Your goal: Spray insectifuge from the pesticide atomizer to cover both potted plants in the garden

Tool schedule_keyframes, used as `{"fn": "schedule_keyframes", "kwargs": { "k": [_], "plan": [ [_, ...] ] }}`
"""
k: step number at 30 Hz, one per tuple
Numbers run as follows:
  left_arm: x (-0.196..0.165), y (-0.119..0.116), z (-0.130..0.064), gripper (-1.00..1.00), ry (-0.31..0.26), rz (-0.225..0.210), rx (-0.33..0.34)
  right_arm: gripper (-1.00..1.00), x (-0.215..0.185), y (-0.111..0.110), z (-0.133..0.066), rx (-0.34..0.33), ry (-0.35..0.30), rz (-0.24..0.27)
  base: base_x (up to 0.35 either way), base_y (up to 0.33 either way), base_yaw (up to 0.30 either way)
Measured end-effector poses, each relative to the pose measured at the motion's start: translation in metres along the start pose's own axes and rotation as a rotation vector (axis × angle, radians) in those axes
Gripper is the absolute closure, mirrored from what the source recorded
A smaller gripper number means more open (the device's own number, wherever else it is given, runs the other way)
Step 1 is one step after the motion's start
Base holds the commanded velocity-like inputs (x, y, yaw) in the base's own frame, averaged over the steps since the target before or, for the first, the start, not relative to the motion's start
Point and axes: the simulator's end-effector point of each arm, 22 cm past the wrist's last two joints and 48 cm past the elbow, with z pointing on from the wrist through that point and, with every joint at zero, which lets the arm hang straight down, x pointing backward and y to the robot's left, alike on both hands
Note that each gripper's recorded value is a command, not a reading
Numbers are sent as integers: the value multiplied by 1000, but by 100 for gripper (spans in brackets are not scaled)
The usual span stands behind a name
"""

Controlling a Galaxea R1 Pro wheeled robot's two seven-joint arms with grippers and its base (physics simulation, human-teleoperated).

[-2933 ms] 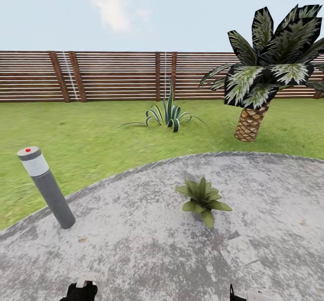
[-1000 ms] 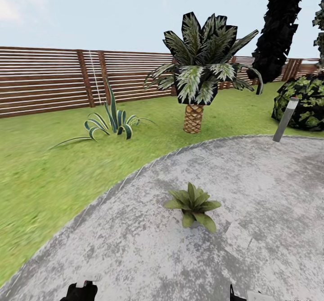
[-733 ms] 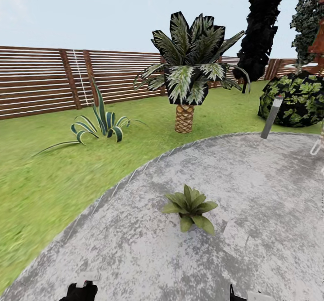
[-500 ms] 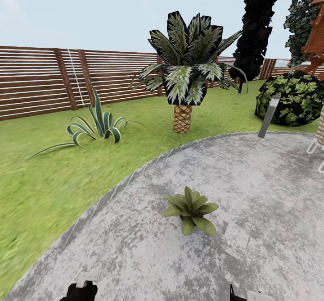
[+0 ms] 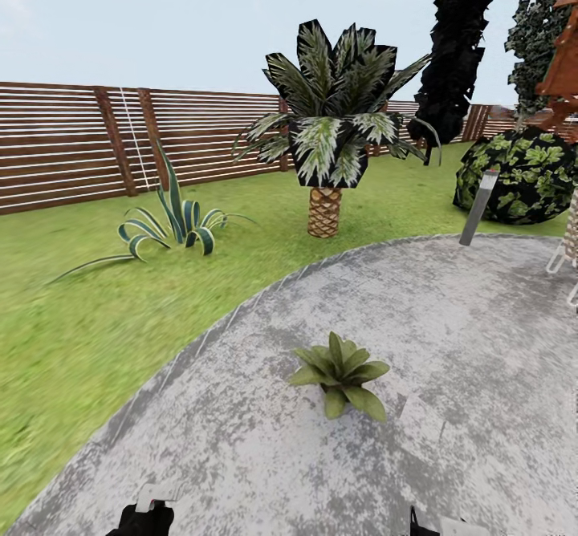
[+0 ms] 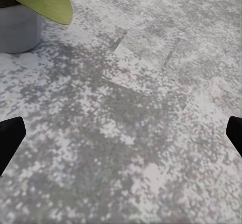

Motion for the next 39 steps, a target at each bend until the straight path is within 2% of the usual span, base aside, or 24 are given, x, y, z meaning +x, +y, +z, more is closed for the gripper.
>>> {"fn": "schedule_keyframes", "kwargs": {
  "k": [16, 23, 29, 31, 32, 34, 35, 36, 37, 38, 39],
  "plan": [
    [0, 0, 0, 100, 0, 0, 0, -100, 0, 0, 0, 0, 0, 0, 0, 0, -276],
    [1, 9, -1, 100, 1, 3, -11, -100, 0, 0, 0, -2, 1, -1, 0, 0, -281],
    [0, 14, -2, 100, -1, 8, -16, -100, 0, 0, 0, -1, 1, 1, 0, 0, -54],
    [-30, 11, 1, 100, -72, 36, 5, -100, -2, 0, 1, -4, -6, -3, 0, 0, 0],
    [-45, 7, 2, 100, -104, 57, 23, -100, -9, 2, 3, -15, -23, -20, 0, 0, 0],
    [-69, -3, 2, 100, -147, 119, 80, -100, -40, 8, 14, -73, -106, -118, 0, 0, 0],
    [-80, -9, 1, 100, -163, 167, 121, -100, -63, 22, 19, -136, -169, -202, 0, 0, 0],
    [-85, -14, 0, 100, -169, 202, 150, -100, -74, 35, 20, -189, -205, -263, 0, 0, 0],
    [-90, -23, -2, 100, -175, 250, 195, -100, -82, 56, 18, -277, -231, -346, 0, 0, 0],
    [-92, -33, -4, 100, -173, 305, 242, -100, -77, 74, 16, -362, -218, -419, 0, 0, 0],
    [-90, -40, -6, 100, -166, 341, 278, -100, -73, 83, 16, -409, -194, -459, 0, 0, 0]
  ]
}}
